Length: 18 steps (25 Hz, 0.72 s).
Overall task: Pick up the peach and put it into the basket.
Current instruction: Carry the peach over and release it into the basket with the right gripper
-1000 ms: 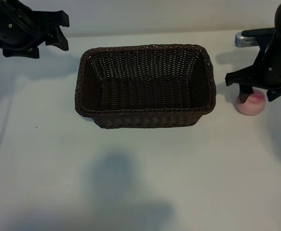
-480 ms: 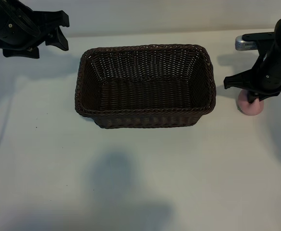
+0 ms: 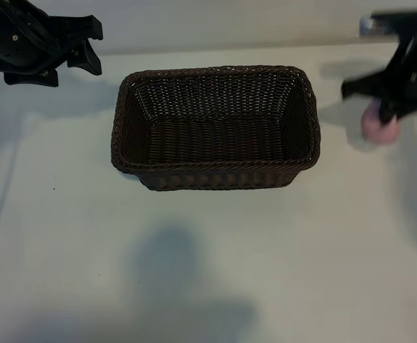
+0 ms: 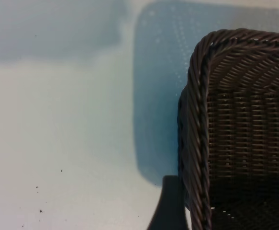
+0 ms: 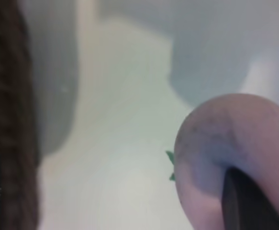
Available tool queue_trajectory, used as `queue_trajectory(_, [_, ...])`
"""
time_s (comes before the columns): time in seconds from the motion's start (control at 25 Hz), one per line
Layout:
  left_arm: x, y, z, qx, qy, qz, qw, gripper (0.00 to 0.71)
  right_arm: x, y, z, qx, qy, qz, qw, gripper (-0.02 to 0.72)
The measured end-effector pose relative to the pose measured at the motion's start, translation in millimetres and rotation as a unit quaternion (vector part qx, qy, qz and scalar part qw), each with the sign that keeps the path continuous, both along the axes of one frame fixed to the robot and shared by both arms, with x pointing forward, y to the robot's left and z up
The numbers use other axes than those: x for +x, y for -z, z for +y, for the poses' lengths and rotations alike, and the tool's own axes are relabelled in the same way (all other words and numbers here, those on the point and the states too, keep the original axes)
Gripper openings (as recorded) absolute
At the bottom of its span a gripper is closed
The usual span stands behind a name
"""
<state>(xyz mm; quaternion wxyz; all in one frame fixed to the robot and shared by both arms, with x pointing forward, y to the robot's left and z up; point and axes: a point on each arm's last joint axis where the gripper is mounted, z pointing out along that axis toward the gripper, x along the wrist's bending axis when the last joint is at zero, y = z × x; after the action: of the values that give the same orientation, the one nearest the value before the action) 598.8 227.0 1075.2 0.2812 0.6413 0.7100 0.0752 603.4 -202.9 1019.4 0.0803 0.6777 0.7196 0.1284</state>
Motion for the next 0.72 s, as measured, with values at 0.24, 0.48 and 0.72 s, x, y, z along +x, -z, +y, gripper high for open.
queue_trajectory(0.24, [0,0,0.0,-0.001,-0.001,0.000,1.000,0.585,3,-54,0,0.000,-0.002,-0.027,1.000,0.043])
queue_trajectory(0.48, [0,0,0.0,0.000,-0.001,0.000,1.000,0.585,-1,-59,12,0.006,-0.017,-0.023,1.000,0.043])
queue_trajectory(0.72, [0,0,0.0,0.000,-0.001,0.000,1.000,0.585,-17,-62,67,0.036,-0.081,-0.038,0.995,0.043])
